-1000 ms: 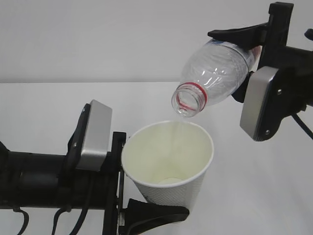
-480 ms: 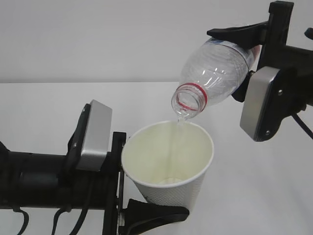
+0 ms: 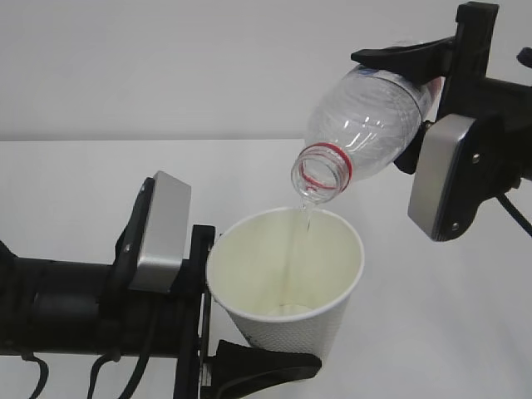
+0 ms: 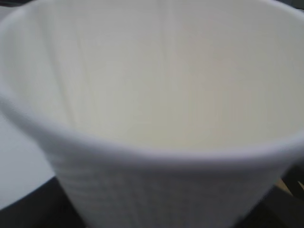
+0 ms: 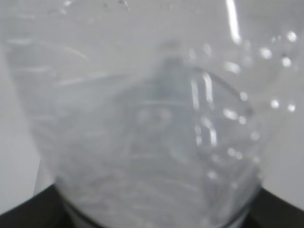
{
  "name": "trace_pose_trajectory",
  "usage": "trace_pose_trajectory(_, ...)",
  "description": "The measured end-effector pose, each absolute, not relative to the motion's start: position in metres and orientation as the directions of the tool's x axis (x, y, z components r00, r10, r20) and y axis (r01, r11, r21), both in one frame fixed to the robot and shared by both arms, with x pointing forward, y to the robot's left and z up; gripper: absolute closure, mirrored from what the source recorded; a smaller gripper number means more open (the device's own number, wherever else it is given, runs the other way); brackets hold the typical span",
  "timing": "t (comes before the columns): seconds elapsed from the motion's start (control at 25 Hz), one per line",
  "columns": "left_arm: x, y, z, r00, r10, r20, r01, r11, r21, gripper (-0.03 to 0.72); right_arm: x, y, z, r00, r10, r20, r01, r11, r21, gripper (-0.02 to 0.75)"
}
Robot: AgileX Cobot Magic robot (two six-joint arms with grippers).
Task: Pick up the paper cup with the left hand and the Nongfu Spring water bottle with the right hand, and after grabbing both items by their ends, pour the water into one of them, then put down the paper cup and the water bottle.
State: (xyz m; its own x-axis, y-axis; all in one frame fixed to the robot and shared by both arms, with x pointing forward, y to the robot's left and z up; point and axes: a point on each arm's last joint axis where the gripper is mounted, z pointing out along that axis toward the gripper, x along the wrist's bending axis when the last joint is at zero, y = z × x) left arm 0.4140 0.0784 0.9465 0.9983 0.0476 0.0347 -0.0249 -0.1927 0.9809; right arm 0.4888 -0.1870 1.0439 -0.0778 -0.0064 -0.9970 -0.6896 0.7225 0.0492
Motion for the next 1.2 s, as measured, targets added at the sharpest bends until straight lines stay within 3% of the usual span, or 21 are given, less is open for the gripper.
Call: trace_pose_trajectory(1.2,0.4134,0.0784,0.9462,0.999,0.041,0.035,-0.027,-0.195,0.980,0.139,0.4886,-0.1869,1.0438,-0.064,-0.022,-0.998,-0.693,0.721,0.029,0.289)
